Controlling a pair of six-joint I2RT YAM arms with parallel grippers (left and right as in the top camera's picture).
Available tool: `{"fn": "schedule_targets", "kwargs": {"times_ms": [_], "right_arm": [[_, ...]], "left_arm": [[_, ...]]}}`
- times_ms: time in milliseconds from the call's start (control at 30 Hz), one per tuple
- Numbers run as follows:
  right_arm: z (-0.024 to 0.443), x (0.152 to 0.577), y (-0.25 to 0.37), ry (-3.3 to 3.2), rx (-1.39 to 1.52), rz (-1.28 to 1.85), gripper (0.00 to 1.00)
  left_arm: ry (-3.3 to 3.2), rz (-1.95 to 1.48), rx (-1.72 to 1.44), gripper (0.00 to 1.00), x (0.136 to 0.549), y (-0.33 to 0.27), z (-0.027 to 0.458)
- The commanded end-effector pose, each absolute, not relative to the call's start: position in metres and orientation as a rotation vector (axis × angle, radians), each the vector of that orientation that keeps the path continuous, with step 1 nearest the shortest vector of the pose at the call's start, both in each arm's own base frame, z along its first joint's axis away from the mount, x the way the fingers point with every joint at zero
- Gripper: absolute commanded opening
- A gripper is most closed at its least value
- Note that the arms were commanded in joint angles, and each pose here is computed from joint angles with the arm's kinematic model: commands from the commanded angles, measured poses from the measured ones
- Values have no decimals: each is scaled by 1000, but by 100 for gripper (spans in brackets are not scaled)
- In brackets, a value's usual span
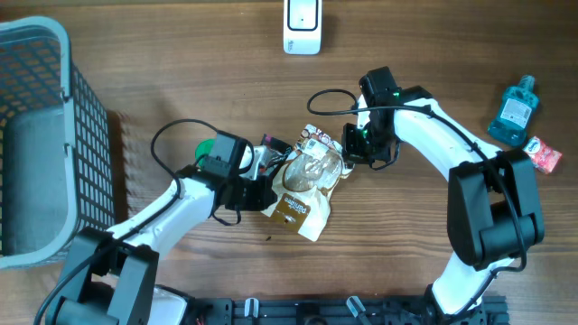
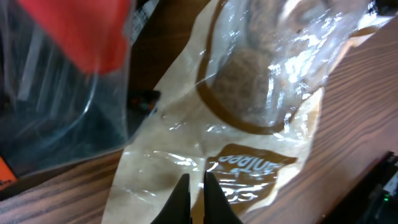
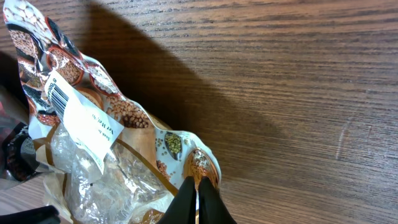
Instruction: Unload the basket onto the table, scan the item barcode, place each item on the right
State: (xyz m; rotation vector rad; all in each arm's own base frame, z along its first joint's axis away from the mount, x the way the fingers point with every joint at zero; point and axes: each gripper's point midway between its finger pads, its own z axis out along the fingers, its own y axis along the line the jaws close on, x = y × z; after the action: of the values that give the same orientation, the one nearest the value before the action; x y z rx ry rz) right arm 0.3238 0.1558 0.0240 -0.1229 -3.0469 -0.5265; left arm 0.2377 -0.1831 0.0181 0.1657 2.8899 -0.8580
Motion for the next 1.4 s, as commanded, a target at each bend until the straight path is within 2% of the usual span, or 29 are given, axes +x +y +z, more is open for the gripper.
{"fn": "schedule_targets", "kwargs": {"times_ms": [0,467,600,800,1100,1367], "right_arm": [[18,323,152,-3038,-157,-499,5],[18,323,153,-3027,-196,-512,4],[16,328,146,-3059,-232,-448,5],[30,359,157,-3161,-174,-544,4],[66,372,194,-3083,-151,-880,5],[53,397,196,-3154,-172,-895,4]], "left_arm": [[2888,-847,112,4,233,-180,7],[3017,-886,-82,4,219,-180,-59],[3028,-881,-85,4,217,-180,-60],[3050,-872,-94,4,212,-178,-61],[3066,-865,-101,4,209,-176,-62],[3080,-838,-110,4,207,-173,-64]]}}
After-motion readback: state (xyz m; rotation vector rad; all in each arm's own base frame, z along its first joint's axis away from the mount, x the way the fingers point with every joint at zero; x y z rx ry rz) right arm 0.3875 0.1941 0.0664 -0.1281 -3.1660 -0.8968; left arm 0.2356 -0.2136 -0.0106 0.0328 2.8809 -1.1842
